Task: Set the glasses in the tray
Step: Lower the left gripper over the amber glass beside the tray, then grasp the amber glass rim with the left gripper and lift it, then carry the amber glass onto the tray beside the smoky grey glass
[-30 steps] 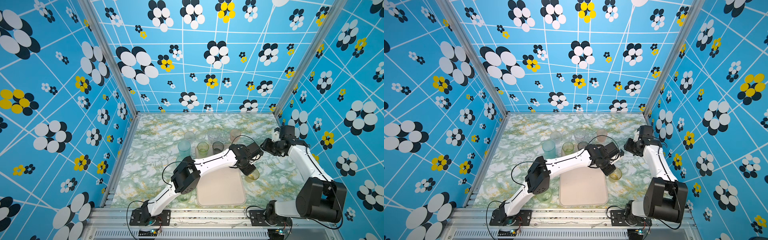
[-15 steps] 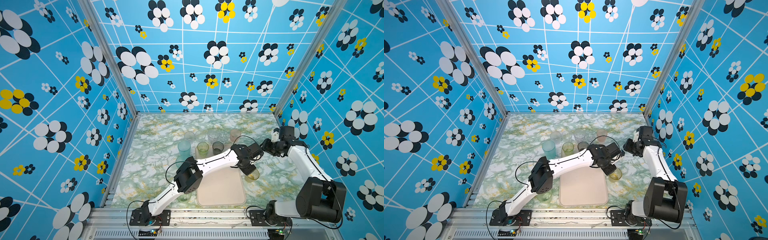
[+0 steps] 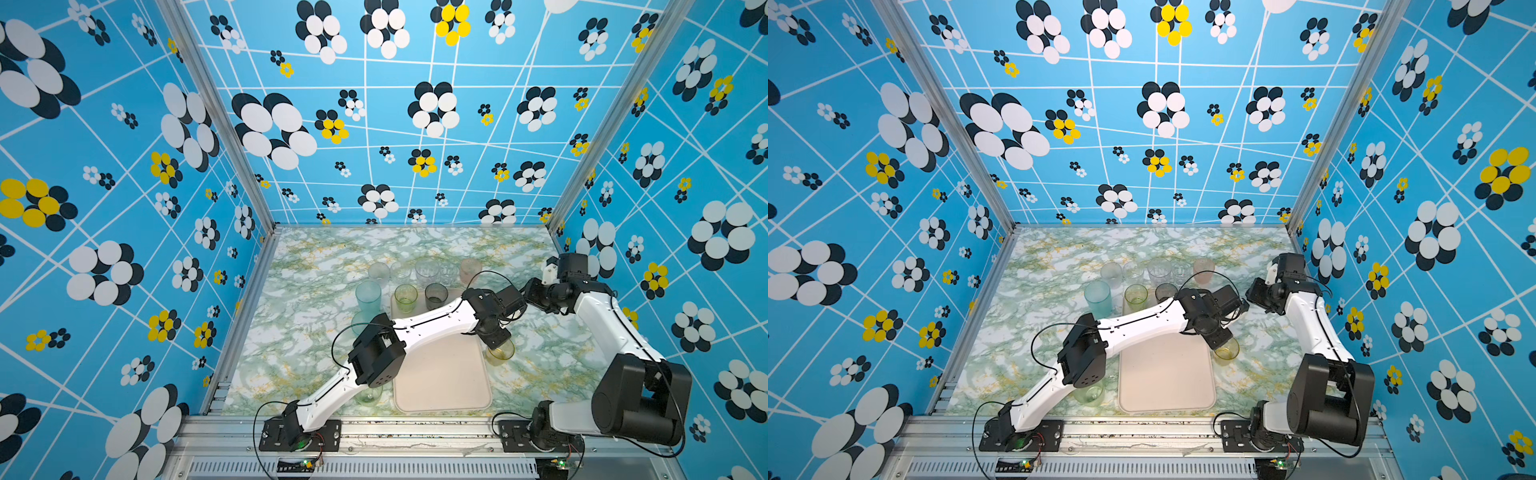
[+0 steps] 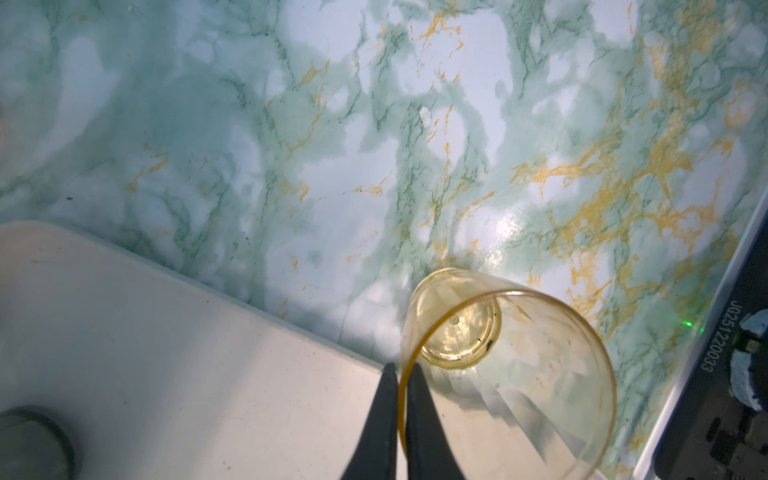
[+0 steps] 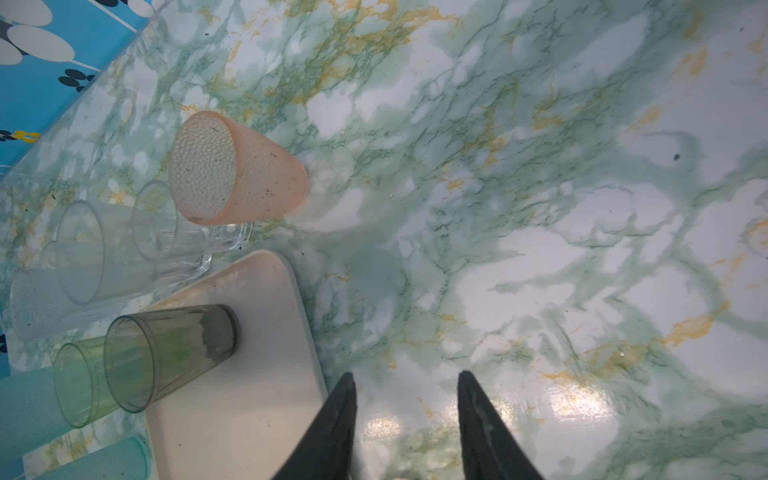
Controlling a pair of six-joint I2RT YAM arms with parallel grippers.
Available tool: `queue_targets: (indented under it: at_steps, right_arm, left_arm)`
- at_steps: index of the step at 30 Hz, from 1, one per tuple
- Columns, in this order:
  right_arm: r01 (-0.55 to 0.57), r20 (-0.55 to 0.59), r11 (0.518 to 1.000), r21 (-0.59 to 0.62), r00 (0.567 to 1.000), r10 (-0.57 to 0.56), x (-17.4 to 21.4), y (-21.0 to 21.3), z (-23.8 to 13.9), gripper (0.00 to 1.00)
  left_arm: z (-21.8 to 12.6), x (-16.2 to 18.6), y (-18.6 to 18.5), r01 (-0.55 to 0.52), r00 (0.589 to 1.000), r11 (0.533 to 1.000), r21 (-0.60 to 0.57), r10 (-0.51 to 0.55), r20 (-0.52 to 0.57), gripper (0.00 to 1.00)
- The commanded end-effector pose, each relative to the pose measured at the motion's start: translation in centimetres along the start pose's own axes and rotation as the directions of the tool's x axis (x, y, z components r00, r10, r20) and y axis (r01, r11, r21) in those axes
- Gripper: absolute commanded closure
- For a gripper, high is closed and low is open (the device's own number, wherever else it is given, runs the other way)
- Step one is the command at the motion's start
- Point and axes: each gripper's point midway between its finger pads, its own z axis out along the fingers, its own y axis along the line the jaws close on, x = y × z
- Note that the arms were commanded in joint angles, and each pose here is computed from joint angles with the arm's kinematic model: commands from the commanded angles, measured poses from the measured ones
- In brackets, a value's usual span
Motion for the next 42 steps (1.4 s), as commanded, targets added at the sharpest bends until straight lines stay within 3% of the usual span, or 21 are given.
queue_targets:
  at_steps: [1,13,24,33,42]
  right_arm:
    - [0.006,-0.012,1.0,-0.015,1.0,-0.006,0.4,0.1,0.3,0.58]
    - [0.01,-0.006,1.0,-0.02,1.0,-0.01,0.4,0.2,0.1,0.58]
    - [0.01,-0.008,1.0,-0.021,1.0,-0.011,0.4,0.2,0.1,0.58]
    - [0.007,-0.016,1.0,-0.028,1.0,-0.007,0.4,0.3,0.4,0.59]
    - [0.004,-0.026,1.0,-0.029,1.0,-0.005,0.3,0.3,0.7,0.6]
  left_arm:
    - [-0.5,-0.6,0.2,-0.029,0.999,0.999,-0.025,0.029,0.014,0.93]
    - [-4.9,-2.7,1.8,-0.022,0.994,0.999,-0.043,0.027,0.105,0.95]
    - [-7.5,-2.0,9.0,0.071,0.99,0.988,-0.136,-0.053,0.132,0.95]
    - [-6.8,-1.6,14.6,0.119,0.986,0.973,-0.198,-0.093,0.137,0.95]
    - [-5.3,-1.6,16.8,0.126,0.987,0.97,-0.205,-0.102,0.124,0.95]
